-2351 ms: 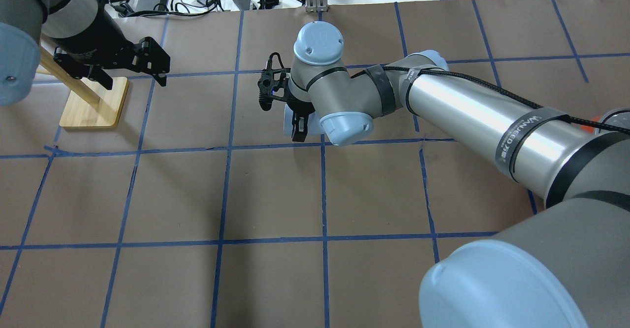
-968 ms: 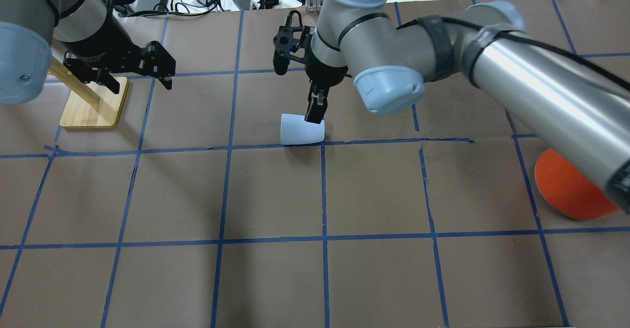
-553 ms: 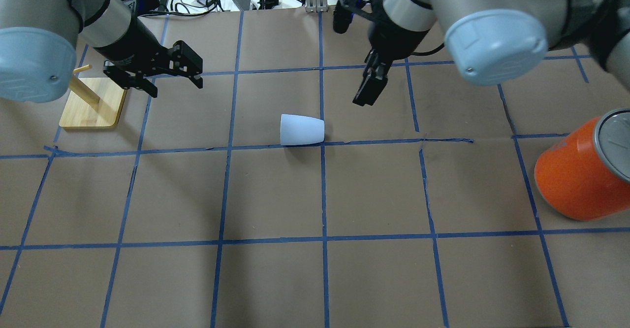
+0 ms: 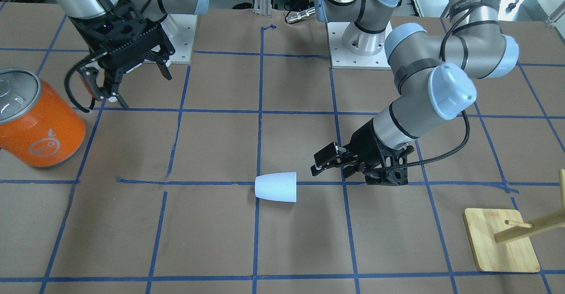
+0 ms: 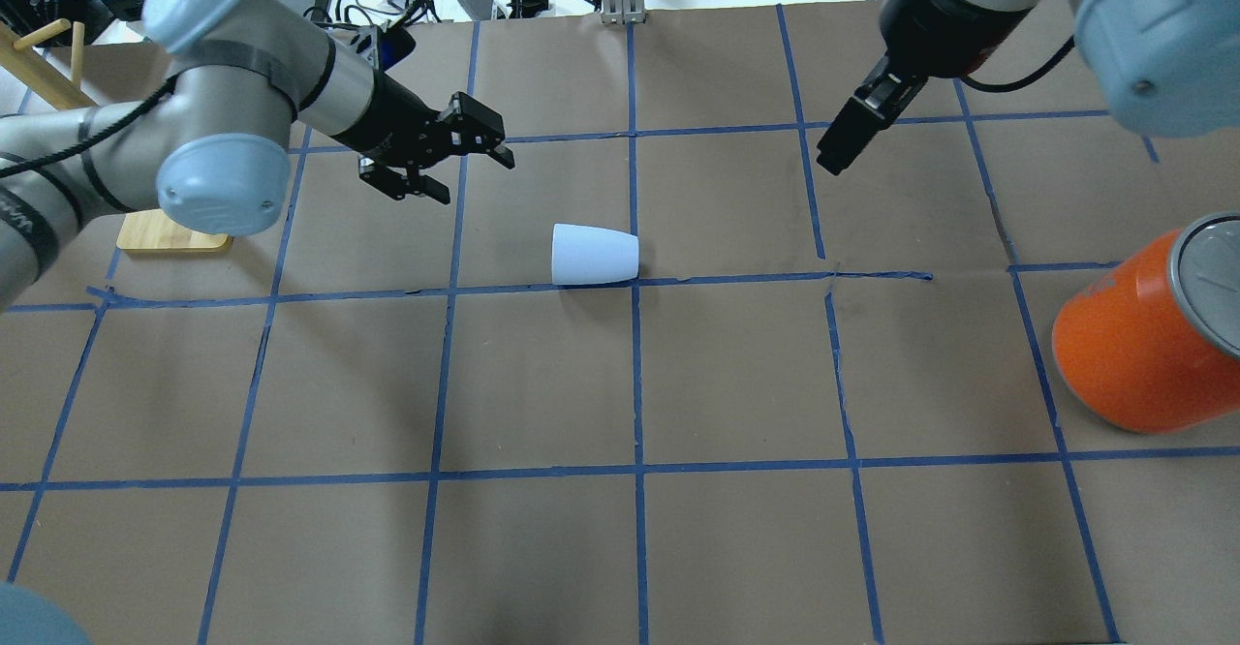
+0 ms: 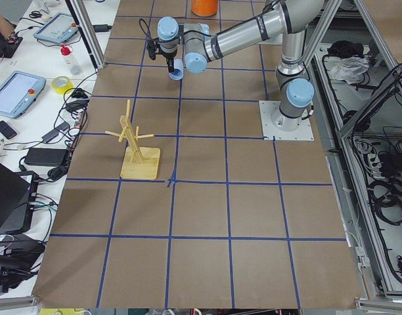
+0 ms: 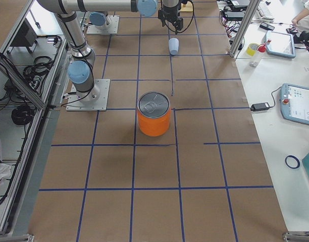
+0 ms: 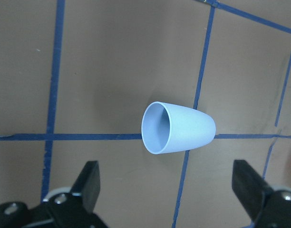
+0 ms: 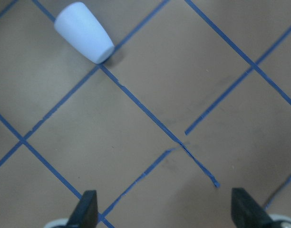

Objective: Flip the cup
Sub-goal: 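Reach the left gripper to the lying cup while the right gripper withdraws, then grasp the cup rim with the left gripper and lift it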

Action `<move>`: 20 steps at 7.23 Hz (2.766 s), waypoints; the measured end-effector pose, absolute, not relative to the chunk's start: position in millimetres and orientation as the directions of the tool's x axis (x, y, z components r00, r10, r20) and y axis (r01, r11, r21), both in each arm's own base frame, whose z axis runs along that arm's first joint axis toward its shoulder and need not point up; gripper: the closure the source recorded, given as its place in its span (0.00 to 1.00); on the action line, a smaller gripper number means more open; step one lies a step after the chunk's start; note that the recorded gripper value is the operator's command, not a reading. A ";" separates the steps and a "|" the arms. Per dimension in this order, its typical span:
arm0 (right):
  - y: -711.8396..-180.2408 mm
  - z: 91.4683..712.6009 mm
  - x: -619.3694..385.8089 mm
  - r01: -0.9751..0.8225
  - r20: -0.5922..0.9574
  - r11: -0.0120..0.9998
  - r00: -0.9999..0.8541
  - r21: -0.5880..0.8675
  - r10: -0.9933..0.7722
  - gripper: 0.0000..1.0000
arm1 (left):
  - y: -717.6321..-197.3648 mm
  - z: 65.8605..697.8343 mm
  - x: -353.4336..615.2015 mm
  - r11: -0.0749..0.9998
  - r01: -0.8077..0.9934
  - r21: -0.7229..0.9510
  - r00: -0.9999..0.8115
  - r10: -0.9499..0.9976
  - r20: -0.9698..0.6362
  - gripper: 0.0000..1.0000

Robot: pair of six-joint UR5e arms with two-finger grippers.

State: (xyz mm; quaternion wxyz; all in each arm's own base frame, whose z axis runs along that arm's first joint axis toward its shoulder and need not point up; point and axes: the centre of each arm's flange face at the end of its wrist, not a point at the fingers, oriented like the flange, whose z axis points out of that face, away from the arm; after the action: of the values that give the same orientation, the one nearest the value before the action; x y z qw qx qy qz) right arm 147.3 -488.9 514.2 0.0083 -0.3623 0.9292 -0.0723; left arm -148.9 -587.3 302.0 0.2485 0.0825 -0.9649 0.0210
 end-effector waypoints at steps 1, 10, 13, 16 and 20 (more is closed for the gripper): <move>-482.6 522.4 141.1 -0.581 0.073 0.804 -0.813 -0.125 -0.577 0.00 | -592.8 273.9 -159.4 0.987 -0.159 0.031 -0.853 -0.153 0.500 0.03; -477.5 525.7 142.9 -0.030 -0.011 0.987 -0.999 -0.157 -0.032 0.00 | -592.5 200.0 -222.6 0.974 -0.141 0.176 -0.808 -0.216 0.548 1.00; -476.9 525.0 142.6 -0.029 -0.008 0.987 -0.999 -0.156 -0.031 0.00 | -612.1 229.3 -224.6 0.935 -0.282 0.216 -0.764 -0.354 0.539 1.00; -476.7 524.6 142.3 -0.029 -0.005 0.987 -1.000 -0.155 -0.031 0.00 | -633.6 271.8 -214.9 0.919 -0.377 0.115 -0.804 -0.387 0.453 1.00; -476.6 524.1 142.1 -0.030 -0.003 0.988 -1.000 -0.154 -0.031 0.00 | -663.0 333.6 -154.0 0.957 -0.155 -0.246 -0.984 -0.128 0.122 1.00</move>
State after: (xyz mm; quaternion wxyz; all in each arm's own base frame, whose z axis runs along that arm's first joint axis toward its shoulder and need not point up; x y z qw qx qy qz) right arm 142.1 -476.6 524.1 0.0024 -0.0152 0.9969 -0.0772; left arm -154.0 -663.0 333.6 0.0523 0.0716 -0.9878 0.1282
